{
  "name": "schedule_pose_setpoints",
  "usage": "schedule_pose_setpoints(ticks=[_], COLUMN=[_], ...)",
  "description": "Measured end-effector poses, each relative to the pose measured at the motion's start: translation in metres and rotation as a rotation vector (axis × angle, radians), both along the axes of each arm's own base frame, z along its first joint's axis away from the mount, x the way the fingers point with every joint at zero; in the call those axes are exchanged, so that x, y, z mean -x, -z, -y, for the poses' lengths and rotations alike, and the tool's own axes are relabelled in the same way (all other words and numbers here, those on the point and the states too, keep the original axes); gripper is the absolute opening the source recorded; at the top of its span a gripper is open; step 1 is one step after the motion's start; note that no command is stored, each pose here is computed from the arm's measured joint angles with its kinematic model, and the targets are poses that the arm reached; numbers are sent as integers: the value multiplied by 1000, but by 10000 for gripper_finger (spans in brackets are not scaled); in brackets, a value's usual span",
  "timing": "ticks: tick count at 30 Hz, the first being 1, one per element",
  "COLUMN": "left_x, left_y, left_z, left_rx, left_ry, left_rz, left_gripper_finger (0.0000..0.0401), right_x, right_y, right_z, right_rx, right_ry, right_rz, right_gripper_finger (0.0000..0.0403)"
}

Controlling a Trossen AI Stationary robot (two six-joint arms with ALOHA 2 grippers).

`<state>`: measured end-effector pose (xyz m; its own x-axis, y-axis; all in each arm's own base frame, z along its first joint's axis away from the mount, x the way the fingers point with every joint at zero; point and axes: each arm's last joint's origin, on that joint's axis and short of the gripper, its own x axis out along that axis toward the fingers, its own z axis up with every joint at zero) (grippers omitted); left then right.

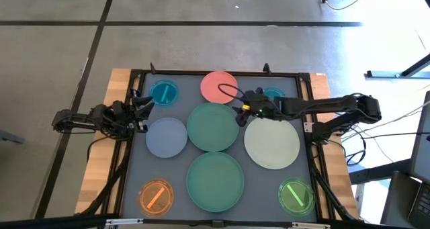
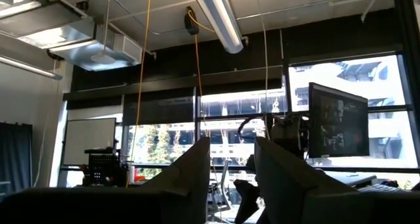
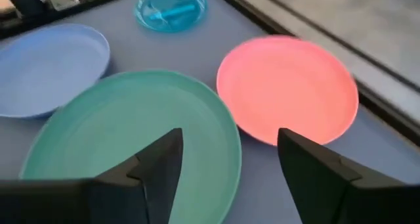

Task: Stack plastic plates
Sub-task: Stack the top green plate on top of the white plate

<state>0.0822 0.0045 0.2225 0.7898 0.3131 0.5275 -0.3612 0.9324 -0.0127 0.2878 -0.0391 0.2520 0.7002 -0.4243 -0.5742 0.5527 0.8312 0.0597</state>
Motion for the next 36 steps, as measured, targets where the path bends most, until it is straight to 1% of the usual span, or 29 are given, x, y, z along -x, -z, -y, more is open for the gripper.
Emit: schedule_pose_setpoints(ticks=[5, 12, 16, 20, 23, 36], left_x=[0, 0, 0, 0, 0, 1], left_y=[0, 0, 0, 0, 0, 0], left_z=[0, -1, -1, -1, -1, -1], left_rx=[-1, 4, 5, 5, 8, 12], left_ry=[-1, -21, -23, -23, -21, -19], left_rz=[0, -2, 1, 1, 2, 7], left_gripper_finger=[112, 112, 112, 112, 112, 112], right_x=[-4, -10, -20, -31, -33, -37], right_y=[14, 37, 52, 66, 77, 98], right_z=[24, 52, 61, 62, 61, 63], right_rx=[-140, -262, -285, -337, -371, -395], right_ry=[7, -4, 11, -23, -35, -33], right_rz=[-8, -47, -93, -150, -193, -255], right_gripper_finger=[241, 241, 241, 241, 241, 241])
